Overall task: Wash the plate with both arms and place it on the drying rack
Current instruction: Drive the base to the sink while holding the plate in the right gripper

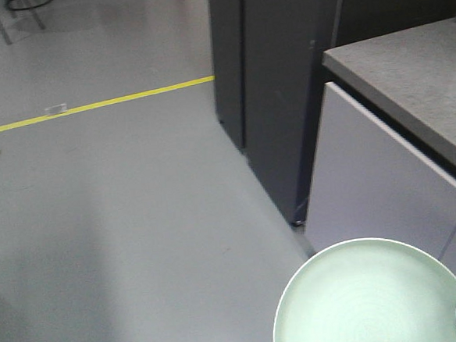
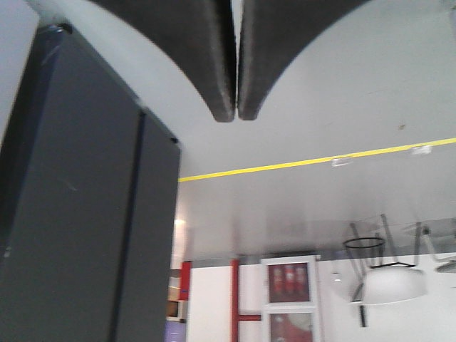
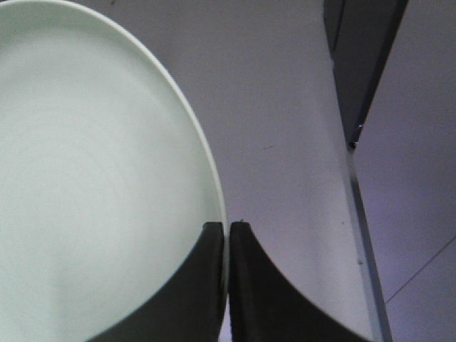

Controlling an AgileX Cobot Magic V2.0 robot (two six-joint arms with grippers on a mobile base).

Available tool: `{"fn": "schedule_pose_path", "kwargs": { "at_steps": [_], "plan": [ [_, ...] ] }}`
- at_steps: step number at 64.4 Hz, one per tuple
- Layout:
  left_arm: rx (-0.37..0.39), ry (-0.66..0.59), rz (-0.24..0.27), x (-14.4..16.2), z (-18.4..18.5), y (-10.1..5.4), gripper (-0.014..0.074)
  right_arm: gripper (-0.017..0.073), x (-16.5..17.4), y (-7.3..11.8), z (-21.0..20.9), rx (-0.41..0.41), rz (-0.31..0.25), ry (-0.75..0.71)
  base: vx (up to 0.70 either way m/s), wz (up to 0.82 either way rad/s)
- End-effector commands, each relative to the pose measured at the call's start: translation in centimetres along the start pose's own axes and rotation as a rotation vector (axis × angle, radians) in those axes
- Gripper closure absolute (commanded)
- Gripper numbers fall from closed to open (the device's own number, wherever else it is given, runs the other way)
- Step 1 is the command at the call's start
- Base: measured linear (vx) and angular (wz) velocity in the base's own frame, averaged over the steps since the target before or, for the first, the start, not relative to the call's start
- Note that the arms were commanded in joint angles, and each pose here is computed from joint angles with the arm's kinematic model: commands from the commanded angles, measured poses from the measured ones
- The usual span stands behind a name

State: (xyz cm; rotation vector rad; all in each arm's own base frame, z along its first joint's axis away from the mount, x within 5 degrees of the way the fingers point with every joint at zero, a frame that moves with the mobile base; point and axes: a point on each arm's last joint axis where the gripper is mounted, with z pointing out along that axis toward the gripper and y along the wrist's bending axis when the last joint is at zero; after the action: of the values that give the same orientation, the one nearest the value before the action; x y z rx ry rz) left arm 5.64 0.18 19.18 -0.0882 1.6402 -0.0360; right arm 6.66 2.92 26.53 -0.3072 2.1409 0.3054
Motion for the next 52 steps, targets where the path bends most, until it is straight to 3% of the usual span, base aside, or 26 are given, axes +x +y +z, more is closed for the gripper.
{"fn": "schedule_pose_path", "kwargs": {
  "at_steps": [1, 52],
  "plan": [
    [0.007, -0.073, -0.006, -0.07, -0.01, -0.02, 0.0599, 0.0568, -1.38, 0.05, -0.46, 0.003, 0.003, -0.09, 0.18, -0.5],
    [0.007, -0.073, -0.006, -0.07, -0.01, -0.02, 0.0599, 0.0568, -1.38, 0.05, -0.46, 0.003, 0.003, -0.09, 0.15, -0.48]
  ]
}}
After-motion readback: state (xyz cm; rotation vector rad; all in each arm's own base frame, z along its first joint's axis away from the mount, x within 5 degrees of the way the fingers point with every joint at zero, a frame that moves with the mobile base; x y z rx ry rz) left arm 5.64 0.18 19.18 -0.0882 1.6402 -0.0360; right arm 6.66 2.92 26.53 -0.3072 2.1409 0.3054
